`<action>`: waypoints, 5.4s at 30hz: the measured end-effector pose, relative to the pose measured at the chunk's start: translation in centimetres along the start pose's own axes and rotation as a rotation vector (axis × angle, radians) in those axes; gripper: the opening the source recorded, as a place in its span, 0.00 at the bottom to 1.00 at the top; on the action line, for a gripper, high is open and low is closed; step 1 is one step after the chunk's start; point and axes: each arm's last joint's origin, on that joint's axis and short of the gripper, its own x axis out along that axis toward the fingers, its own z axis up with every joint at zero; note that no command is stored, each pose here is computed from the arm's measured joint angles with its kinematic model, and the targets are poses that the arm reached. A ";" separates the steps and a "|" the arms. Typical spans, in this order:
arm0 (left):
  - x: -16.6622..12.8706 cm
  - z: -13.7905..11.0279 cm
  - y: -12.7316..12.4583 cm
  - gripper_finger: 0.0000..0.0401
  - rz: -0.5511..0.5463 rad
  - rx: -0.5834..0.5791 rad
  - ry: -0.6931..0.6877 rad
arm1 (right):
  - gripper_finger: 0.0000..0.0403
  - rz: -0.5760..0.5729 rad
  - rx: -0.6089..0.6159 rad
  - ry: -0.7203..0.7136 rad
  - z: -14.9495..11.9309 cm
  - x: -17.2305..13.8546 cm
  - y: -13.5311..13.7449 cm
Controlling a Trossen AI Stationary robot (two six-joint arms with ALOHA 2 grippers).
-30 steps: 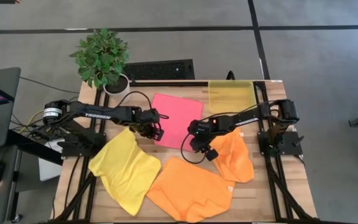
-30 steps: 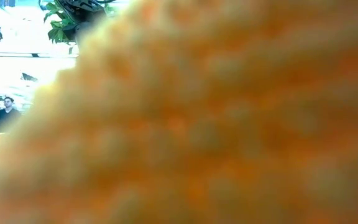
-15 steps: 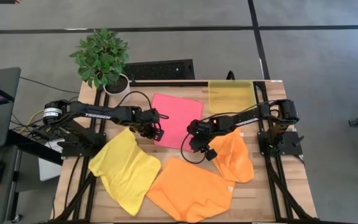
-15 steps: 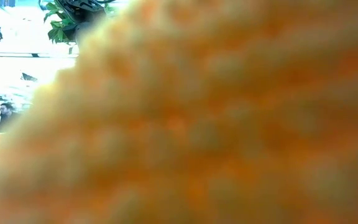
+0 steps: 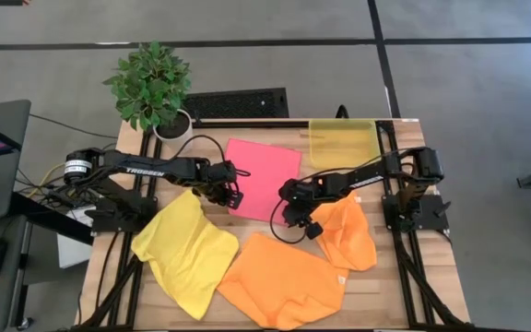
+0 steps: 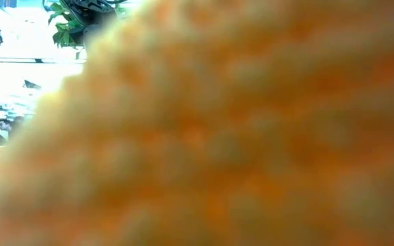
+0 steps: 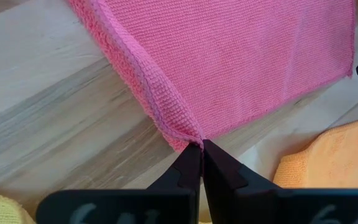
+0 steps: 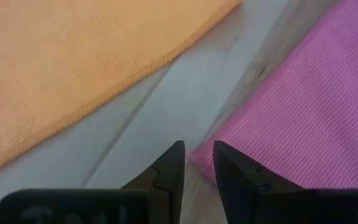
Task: Fold microfiber towels
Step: Fold the pink microfiber towel
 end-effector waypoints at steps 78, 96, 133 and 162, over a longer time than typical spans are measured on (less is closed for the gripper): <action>-6.6 -0.5 0.6 0.00 -0.016 0.008 -0.308 | 0.00 -0.082 0.369 -0.021 -1.3 -11.8 -4.1; -6.8 0.2 1.1 0.00 0.098 -0.036 -0.461 | 0.00 -0.409 0.520 0.075 -2.4 -13.0 -5.9; -2.1 5.9 3.2 0.02 0.254 -0.127 -0.589 | 0.12 -0.443 0.608 0.152 -6.0 -12.4 -8.8; -2.1 3.4 3.3 0.40 0.401 0.591 -0.247 | 0.51 -0.474 0.652 0.161 -3.4 -17.1 -10.6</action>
